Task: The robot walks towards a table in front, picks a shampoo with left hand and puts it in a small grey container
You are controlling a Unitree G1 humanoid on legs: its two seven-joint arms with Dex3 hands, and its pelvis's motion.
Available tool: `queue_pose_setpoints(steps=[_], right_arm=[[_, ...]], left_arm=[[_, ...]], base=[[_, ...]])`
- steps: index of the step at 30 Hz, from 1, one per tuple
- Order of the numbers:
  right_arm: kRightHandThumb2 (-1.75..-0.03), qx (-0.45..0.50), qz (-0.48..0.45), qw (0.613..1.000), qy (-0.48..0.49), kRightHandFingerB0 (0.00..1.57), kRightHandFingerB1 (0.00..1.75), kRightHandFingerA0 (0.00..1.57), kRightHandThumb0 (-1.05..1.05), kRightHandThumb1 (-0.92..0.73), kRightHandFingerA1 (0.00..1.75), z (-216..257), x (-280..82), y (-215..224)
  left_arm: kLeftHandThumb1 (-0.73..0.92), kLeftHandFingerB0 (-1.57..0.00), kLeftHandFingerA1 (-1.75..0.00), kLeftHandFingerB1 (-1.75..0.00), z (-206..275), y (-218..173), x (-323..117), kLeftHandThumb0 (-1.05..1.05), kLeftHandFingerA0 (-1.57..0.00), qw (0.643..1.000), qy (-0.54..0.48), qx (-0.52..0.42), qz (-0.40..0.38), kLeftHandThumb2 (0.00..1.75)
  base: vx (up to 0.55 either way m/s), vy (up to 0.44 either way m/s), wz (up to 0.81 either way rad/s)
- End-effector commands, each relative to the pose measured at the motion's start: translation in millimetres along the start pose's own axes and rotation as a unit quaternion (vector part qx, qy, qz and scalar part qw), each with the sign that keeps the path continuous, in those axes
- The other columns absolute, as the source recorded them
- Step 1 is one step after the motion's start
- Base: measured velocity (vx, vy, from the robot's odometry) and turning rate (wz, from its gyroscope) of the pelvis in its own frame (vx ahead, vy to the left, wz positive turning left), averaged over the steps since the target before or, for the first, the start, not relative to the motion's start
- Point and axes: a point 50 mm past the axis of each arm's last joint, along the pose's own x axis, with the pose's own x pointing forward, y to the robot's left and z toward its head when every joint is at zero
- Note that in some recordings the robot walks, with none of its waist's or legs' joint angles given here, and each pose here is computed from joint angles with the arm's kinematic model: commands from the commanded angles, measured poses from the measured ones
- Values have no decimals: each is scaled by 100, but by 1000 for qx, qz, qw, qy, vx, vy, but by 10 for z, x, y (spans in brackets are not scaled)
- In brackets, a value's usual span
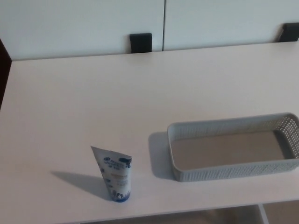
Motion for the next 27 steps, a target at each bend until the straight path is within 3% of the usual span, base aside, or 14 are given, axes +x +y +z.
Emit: queue_pose_setpoints(steps=[1, 8, 9, 12, 13, 16, 17, 18, 19, 22, 23, 25, 26, 27], right_arm=[[-58, -16, -3, 1000, 5, 54, 41, 73, -29, -63, 48, -36, -12, -34], [-59, -19, 1, 1000, 6, 53, 41, 72, -28, -65, 48, -47, -13, -6], [-59, -20, 1, 1000, 8, 53, 41, 73, -28, -64, 49, -72, -21, -18], [-58, -20, 3, 1000, 10, 52, 41, 70, -27, -63, 48, -105, -34, -36], [-59, -13, 1, 1000, 11, 54, 42, 71, -27, -64, 49, -101, -34, -60], [-59, -12, 1, 1000, 11, 54, 42, 71, -27, -64, 49, -101, -34, -63], [-59, -15, 1, 1000, 14, 54, 41, 72, -31, -66, 50, -114, -42, -114], [-59, -15, 1, 1000, 14, 54, 41, 72, -31, -65, 50, -108, -41, -123], [-59, -19, 0, 1000, 13, 55, 42, 72, -30, -66, 51, -103, -40, -121], [-59, -21, 0, 1000, 12, 55, 42, 72, -30, -66, 51, -103, -39, -119], [-59, -25, 1, 1000, 12, 55, 42, 73, -34, -67, 50, -97, -38, -114], [-59, -26, 3, 1000, 13, 54, 42, 72, -32, -66, 50, -102, -39, -115], [-59, -27, 4, 1000, 14, 53, 42, 71, -31, -67, 50, -108, -40, -111], [-59, -28, 4, 999, 17, 53, 41, 71, -31, -65, 49, -114, -40, -106]], left_arm=[[60, -41, -48, -39, 37, 58, -15, -20, -55, 1000, -7, 10, 2, 58], [58, -42, -49, -39, 40, 89, -27, -18, -54, 1000, -14, 7, 13, 57], [60, -22, -55, -35, 82, 172, -50, -26, -50, 999, -26, -26, 28, 62], [61, -19, -58, -31, 254, 402, -130, -22, -49, 989, -79, -107, 63, 58], [62, -10, -45, -23, 380, 473, -170, -28, -24, 986, -110, -104, 66, 60], [62, -10, -45, -23, 396, 476, -185, -28, -24, 986, -114, -105, 65, 60], [56, -7, -23, -21, 789, 729, -384, -38, -6, 962, -229, -132, 72, 62], [50, -8, -37, -20, 930, 805, -483, -47, -9, 951, -268, -139, 71, 68], [46, 0, -49, -49, 1116, 867, -624, -28, 0, 936, -313, -140, 78, 95], [46, 0, -49, -49, 1176, 872, -691, -28, 0, 931, -327, -141, 80, 95], [51, -9, -31, -24, 1559, 870, -956, -41, -19, 898, -412, -144, 52, 57], [40, -10, -36, -34, 1927, 751, -1336, -51, -18, 857, -500, -127, 9, 63], [30, 0, -48, -48, 2087, 636, -1549, -27, 0, 836, -537, -108, -28, 85], [27, 0, -48, -48, 2166, 558, -1656, -27, 0, 825, -556, -93, -46, 83]], base=[[0, 0, 0], [0, 0, 0], [0, 0, 0], [0, 0, 0], [0, 0, 0], [0, 0, 0], [0, 0, 0], [0, 0, 0], [0, 0, 0], [0, 0, 0], [0, 0, 0], [0, 0, 0], [0, 0, 0], [0, 0, 0]])
